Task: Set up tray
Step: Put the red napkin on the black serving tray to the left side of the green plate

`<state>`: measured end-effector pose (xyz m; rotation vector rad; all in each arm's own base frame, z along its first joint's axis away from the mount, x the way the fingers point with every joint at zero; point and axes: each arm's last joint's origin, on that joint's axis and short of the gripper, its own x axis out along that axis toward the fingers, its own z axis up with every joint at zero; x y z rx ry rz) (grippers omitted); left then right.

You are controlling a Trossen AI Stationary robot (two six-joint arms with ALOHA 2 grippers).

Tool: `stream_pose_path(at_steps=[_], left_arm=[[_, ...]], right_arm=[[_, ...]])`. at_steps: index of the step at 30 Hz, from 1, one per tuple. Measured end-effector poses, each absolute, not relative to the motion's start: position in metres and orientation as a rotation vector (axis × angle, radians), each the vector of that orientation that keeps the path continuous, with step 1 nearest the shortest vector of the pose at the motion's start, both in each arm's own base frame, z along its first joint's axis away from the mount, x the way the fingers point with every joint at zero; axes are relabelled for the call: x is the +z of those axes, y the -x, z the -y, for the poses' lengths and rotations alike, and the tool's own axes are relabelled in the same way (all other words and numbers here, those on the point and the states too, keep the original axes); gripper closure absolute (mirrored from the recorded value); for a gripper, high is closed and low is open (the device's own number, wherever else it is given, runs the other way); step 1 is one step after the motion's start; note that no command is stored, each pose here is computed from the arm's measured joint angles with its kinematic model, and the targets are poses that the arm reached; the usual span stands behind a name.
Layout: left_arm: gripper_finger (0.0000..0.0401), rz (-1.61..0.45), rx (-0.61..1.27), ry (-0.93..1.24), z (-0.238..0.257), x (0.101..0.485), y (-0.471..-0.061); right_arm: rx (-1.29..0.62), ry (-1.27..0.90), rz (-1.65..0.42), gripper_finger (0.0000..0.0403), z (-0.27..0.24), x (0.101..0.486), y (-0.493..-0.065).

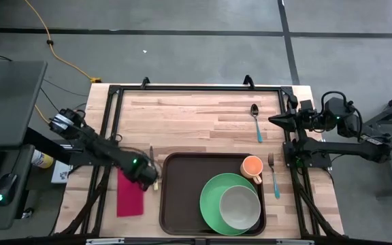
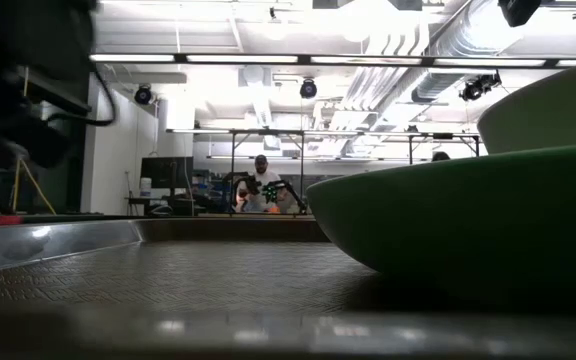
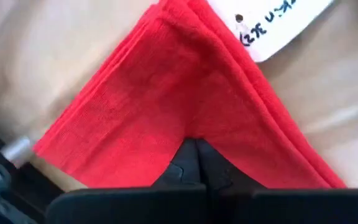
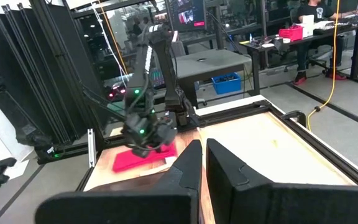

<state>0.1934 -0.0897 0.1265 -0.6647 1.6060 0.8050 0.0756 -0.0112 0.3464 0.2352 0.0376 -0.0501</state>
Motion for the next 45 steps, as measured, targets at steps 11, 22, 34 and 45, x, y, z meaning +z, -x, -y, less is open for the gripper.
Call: stream_pose_path(at_steps=[11,22,34,45], left_arm=[[0.039,-1.453,0.932,0.547,0.003,0.125,-0.216],[0.039,-1.228,0.861,0.557,-0.085,0.132,-0.236],[0.0384,-1.088,0.819,0.572,-0.12,0.15,-0.253],[0.0361,-1.018,0.767,0.519,-0.125,0.177,-0.269]], right_arm=[[-0.048,-0.244,-0.038,0.0402,0.011,0.346,-0.076],[-0.047,-0.27,-0.055,0.0402,0.011,0.345,-0.076],[-0.058,-0.284,-0.056,0.0402,0.011,0.344,-0.076],[-0.061,-0.282,-0.056,0.0402,0.011,0.344,-0.076]])
